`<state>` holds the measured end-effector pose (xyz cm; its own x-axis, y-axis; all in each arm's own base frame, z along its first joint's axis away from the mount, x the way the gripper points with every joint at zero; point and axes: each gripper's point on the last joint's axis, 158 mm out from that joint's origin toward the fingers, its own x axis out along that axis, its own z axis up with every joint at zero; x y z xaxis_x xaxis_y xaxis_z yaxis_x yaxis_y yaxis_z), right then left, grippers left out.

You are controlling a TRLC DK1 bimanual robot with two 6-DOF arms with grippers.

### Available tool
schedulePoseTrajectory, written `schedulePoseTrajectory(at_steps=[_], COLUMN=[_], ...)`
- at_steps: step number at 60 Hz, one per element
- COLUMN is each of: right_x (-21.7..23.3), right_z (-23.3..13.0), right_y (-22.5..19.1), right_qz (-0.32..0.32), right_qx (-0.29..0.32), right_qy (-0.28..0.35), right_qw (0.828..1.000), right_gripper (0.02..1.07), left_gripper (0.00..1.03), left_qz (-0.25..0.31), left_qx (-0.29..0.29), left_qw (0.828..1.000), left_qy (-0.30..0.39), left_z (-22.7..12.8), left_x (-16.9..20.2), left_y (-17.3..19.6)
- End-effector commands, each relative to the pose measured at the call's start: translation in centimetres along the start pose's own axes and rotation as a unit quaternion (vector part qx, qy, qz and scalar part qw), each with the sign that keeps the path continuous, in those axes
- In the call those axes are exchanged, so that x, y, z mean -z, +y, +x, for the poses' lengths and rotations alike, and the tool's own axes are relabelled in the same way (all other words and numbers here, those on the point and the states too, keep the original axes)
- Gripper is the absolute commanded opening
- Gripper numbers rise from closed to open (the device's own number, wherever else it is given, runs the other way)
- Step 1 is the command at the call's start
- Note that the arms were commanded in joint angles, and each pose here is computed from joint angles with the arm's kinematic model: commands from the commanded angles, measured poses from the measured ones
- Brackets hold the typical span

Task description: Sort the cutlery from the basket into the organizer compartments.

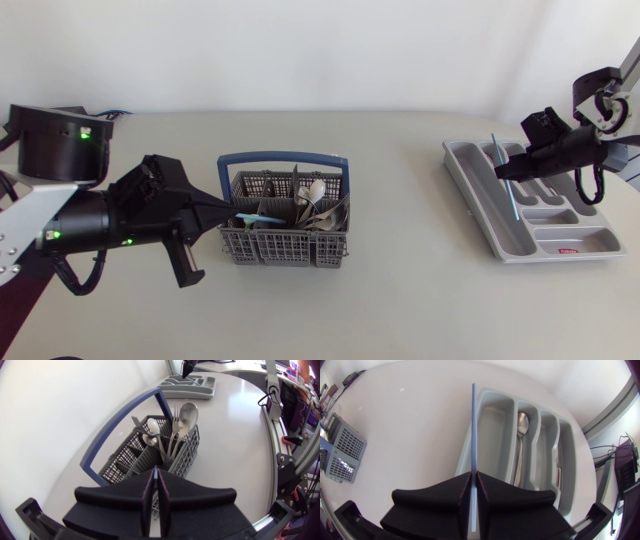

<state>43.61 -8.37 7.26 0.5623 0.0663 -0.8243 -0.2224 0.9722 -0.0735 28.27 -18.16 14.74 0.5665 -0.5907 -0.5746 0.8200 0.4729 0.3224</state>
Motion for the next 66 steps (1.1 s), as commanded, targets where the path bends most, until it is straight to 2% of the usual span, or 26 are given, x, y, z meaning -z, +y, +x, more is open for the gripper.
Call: schedulePoseTrajectory(at_steps=[1, 15, 23, 27, 28, 29, 31, 39, 45, 51, 55, 66], right_x=[1.4, 3.3, 3.5, 3.4, 3.5, 3.3, 3.2, 1.9, 0.0, -1.6, -3.0, -5.3], right_z=[2.1, 6.5, 7.6, 7.5, 7.5, 7.3, 7.0, 4.8, 2.2, -0.9, -3.6, -10.5], right_y=[-1.1, -2.6, -2.9, -2.9, -2.9, -2.9, -3.0, -2.8, -1.8, 1.0, 4.5, 14.3], right_qz=[0.027, 0.069, 0.081, 0.081, 0.082, 0.081, 0.081, 0.063, 0.039, 0.002, -0.034, -0.14], right_qx=[0.005, 0.008, 0.008, 0.01, 0.011, 0.012, 0.015, 0.044, 0.061, 0.054, 0.027, -0.037], right_qy=[0.03, 0.069, 0.077, 0.076, 0.076, 0.073, 0.07, 0.043, 0.009, -0.028, -0.066, -0.155], right_qw=[0.999, 0.995, 0.994, 0.994, 0.994, 0.994, 0.994, 0.996, 0.997, 0.998, 0.997, 0.977], right_gripper=[0.09, 0.1, 0.11, 0.22, 0.26, 0.35, 0.42, 0.7, 0.83, 0.84, 0.84, 0.84], left_gripper=[0.03, 0.03, 0.03, 0.03, 0.03, 0.03, 0.03, 0.03, 0.03, 0.03, 0.03, 0.03], left_qz=[0.007, 0.006, -0.01, -0.021, -0.021, -0.029, -0.033, -0.052, -0.076, -0.091, -0.101, -0.124], left_qx=[-0.023, -0.035, -0.029, -0.022, -0.023, -0.017, -0.016, 0.001, 0.018, 0.036, 0.045, 0.076], left_qw=[0.999, 0.998, 0.998, 0.998, 0.998, 0.997, 0.997, 0.996, 0.994, 0.992, 0.991, 0.987], left_qy=[-0.028, -0.043, -0.054, -0.06, -0.061, -0.064, -0.066, -0.073, -0.081, -0.079, -0.079, -0.069], left_z=[-1.7, -4.0, -5.4, -6.1, -6.1, -6.4, -6.6, -7.3, -7.7, -7.7, -7.6, -7.5], left_x=[-2.6, -4.1, -5.1, -5.4, -5.5, -5.8, -5.9, -6.8, -7.6, -7.9, -8.1, -8.7], left_y=[1.5, 2.2, 2.6, 2.8, 2.9, 2.9, 2.9, 2.8, 2.8, 2.6, 2.4, 2.2])
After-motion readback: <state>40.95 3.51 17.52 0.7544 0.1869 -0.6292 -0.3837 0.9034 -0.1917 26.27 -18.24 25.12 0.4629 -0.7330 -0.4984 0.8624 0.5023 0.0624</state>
